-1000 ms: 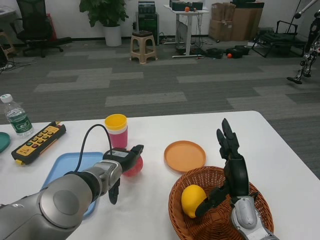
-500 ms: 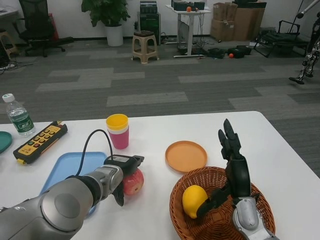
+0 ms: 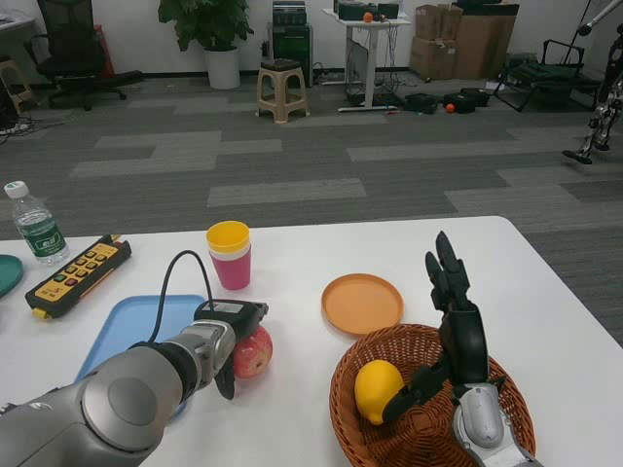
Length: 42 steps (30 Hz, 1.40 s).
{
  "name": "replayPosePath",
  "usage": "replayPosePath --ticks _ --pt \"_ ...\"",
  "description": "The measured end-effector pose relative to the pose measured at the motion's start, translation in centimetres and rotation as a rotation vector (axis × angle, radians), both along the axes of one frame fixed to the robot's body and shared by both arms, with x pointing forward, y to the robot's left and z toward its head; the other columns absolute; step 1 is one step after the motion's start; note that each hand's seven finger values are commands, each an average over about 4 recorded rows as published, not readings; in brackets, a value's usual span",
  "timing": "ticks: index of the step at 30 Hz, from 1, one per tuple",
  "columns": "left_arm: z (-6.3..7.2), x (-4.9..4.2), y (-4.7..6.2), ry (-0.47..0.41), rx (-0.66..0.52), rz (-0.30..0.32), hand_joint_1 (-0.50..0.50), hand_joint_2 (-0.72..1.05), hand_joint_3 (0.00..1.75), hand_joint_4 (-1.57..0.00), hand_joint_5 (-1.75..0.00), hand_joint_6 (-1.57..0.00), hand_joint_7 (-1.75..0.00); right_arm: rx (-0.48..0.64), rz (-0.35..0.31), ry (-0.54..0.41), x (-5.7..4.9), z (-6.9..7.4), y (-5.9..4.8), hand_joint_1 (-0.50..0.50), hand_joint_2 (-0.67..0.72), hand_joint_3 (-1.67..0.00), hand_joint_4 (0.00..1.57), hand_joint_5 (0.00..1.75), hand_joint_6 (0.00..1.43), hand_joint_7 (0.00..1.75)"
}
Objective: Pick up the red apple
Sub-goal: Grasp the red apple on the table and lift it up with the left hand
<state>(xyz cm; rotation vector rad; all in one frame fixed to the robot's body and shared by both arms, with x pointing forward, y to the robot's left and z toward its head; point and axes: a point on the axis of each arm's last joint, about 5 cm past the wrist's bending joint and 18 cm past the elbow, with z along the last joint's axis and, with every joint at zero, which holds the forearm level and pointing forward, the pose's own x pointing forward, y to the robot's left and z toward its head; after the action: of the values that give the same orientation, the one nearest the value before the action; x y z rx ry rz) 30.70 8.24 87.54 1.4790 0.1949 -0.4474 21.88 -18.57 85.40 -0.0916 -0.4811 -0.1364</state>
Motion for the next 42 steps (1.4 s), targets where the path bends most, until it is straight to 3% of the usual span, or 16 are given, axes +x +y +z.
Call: replayPosePath --ticks 3,9,12,14,16,19,23,31,36,39,42 --pt "-0.1 -0.03 0.3 0.006 -0.039 0.044 -0.49 0.87 0.09 -1.43 -0.92 -1.41 -0.96 0.001 -0.001 0.000 0.0 0.0 0.0 -0.42 0.60 0.00 0.00 0.00 0.00 0.00" --pt "-0.3 0.02 1.3 0.050 -0.166 0.120 -0.28 0.87 0.00 -1.41 -1.39 -1.26 -1.12 0.004 -0.005 0.002 0.0 0.0 -0.1 -0.42 0.60 0.00 0.00 0.00 0.00 0.00" --pt "-0.3 0.06 2.0 0.082 -0.253 0.147 -0.16 0.87 0.04 -1.31 -1.44 -1.17 -1.08 0.001 -0.010 0.011 0.0 -0.1 -0.2 -0.42 0.60 0.00 0.00 0.00 0.00 0.00" --pt "-0.3 0.05 2.5 0.109 -0.332 0.160 -0.09 0.83 0.09 -1.11 -1.46 -0.98 -0.98 -0.002 -0.014 0.018 -0.1 -0.2 -0.2 -0.42 0.60 0.00 0.00 0.00 0.00 0.00" --pt "-0.4 0.01 3.1 0.143 -0.419 0.172 -0.07 0.78 0.09 -0.97 -1.49 -0.81 -0.89 -0.002 -0.015 0.019 -0.1 -0.3 -0.3 -0.42 0.60 0.00 0.00 0.00 0.00 0.00" --pt "-0.7 -0.29 3.9 0.170 -0.556 0.193 -0.04 0.74 0.04 -0.94 -1.54 -0.68 -0.84 -0.001 -0.015 0.017 -0.1 -0.2 -0.3 -0.42 0.60 0.00 0.00 0.00 0.00 0.00" --pt "-1.5 -1.11 4.9 0.163 -0.745 0.219 -0.01 0.69 0.07 -0.94 -1.44 -0.63 -0.79 0.000 -0.016 0.013 0.0 -0.2 -0.3 -0.42 0.60 0.00 0.00 0.00 0.00 0.00" --pt "-3.5 -3.43 8.0 0.080 -1.229 0.393 -0.03 0.69 0.09 -0.94 -1.44 -0.66 -0.77 0.008 -0.021 0.009 0.0 -0.1 -0.2 -0.42 0.60 0.00 0.00 0.00 0.00 0.00" --pt "-3.4 -4.60 9.0 -0.066 -1.527 0.343 -0.02 0.69 0.09 -0.94 -1.44 -0.64 -0.77 0.022 -0.032 -0.005 0.4 0.2 -0.1 -0.42 0.60 0.00 0.00 0.00 0.00 0.00" --pt "-2.2 -4.45 9.1 -0.179 -1.662 0.267 0.04 0.65 0.09 -0.94 -1.44 -0.57 -0.77 0.029 -0.031 -0.011 0.9 0.3 0.2 -0.42 0.60 0.00 0.00 0.00 0.00 0.00" --pt "-0.6 -4.02 9.5 -0.287 -1.725 0.195 0.08 0.60 0.07 -0.94 -1.44 -0.52 -0.77 0.031 -0.031 -0.017 1.3 0.6 0.4 -0.42 0.60 0.00 0.00 0.00 0.00 0.00"
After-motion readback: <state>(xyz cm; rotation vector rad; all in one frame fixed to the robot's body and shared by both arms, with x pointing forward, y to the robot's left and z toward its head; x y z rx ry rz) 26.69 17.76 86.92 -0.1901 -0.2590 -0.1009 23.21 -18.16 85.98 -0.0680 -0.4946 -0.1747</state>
